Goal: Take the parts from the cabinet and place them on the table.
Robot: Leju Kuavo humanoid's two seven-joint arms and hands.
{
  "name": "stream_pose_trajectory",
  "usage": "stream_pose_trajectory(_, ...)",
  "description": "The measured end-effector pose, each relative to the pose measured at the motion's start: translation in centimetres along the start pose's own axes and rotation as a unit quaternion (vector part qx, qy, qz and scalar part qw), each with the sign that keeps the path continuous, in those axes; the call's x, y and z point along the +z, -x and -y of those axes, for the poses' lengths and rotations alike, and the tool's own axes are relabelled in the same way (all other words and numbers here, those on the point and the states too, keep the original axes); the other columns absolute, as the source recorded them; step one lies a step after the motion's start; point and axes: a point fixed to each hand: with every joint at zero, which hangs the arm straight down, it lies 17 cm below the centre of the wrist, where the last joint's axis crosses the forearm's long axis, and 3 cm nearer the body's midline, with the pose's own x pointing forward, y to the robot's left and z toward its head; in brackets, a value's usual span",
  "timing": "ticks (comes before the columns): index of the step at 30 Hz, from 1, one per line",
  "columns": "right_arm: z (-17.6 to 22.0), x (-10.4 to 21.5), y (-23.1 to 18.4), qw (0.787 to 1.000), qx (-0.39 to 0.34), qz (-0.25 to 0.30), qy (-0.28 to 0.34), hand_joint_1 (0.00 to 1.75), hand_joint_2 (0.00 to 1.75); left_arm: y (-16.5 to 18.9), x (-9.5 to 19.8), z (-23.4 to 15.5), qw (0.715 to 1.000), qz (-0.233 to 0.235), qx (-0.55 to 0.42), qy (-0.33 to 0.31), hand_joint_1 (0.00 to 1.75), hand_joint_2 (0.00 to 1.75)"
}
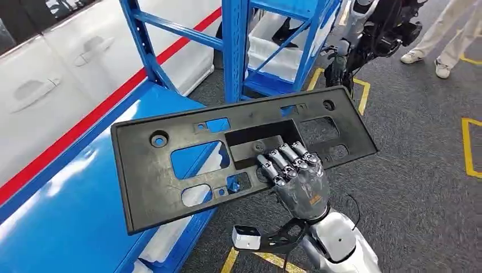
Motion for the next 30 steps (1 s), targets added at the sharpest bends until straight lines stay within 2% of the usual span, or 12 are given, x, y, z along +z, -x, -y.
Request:
stream_pose_trajectory(12,0.2,0.0,-0.2,1.000,-0.006,0.008,0.005,1.75,1.75,-0.4,-0.1,-0.7,1.000,0.002,0.000,-0.011,0.00,1.75)
stream_pose_trajectory(30,0.4,-0.2,0.0,1.000,-0.010,0.006,0.011,1.75,1.75,-0.4,0.0,0.4,1.000,0.002,0.001,-0.003,0.00,1.75)
